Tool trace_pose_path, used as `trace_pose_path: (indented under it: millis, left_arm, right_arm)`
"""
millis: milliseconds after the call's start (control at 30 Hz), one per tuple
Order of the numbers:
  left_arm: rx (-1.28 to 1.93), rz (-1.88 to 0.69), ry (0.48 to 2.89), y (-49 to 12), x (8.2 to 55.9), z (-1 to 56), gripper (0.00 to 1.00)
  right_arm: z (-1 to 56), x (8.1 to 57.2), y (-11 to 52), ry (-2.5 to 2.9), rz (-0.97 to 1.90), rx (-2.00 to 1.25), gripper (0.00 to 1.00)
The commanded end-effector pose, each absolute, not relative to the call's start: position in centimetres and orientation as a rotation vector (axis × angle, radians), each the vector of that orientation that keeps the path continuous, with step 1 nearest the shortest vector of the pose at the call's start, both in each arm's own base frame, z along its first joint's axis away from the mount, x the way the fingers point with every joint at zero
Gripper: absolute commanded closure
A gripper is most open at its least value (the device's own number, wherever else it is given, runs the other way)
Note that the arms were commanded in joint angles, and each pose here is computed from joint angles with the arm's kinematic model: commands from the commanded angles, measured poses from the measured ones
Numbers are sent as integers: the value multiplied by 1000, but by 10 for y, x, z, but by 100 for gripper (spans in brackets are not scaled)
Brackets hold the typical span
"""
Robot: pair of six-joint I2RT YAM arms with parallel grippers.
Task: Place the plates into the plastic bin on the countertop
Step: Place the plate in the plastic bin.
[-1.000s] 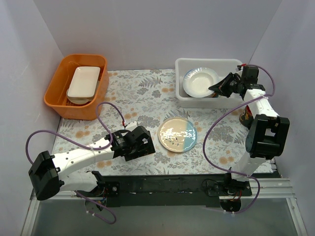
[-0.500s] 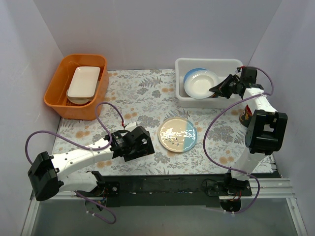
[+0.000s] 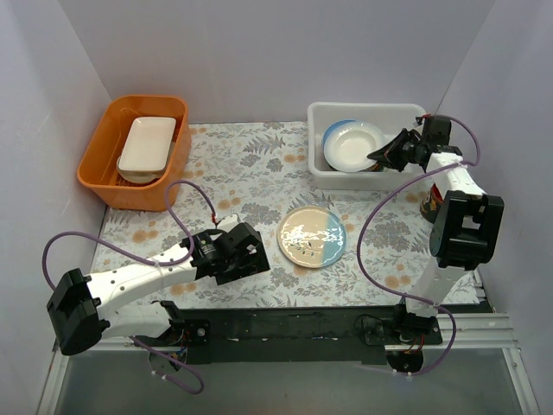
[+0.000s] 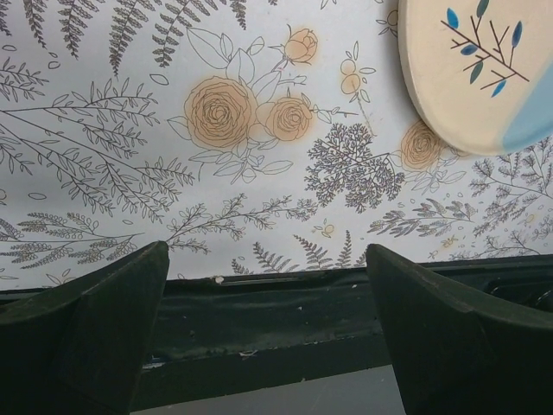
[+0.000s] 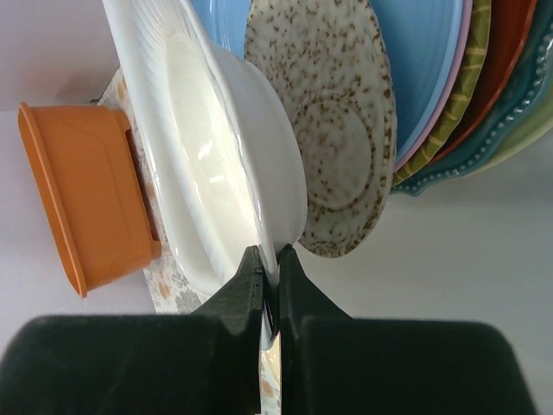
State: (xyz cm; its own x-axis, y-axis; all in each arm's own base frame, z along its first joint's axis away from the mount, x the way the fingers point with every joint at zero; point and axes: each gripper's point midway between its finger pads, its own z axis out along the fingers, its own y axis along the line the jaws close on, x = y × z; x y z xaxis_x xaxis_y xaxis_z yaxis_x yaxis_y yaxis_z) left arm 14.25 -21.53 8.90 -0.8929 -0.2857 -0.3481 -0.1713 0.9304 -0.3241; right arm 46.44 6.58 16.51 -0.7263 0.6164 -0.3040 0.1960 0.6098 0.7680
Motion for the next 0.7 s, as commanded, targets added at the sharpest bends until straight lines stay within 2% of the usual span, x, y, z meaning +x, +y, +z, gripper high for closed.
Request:
trace_pose_path:
  millis: [0, 167, 667]
  left_arm:
    - [-344, -398, 2672, -209, 142, 94, 2]
    - [-350, -408, 2680, -210, 139, 93, 2]
    - [-324, -363, 2702, -210, 140, 87, 2]
  right_arm:
    - [210, 490, 65, 2156, 1028, 525, 99]
    - [218, 503, 62, 2146, 1025, 539, 99]
    - [171, 511, 61, 2184, 1036, 629, 98]
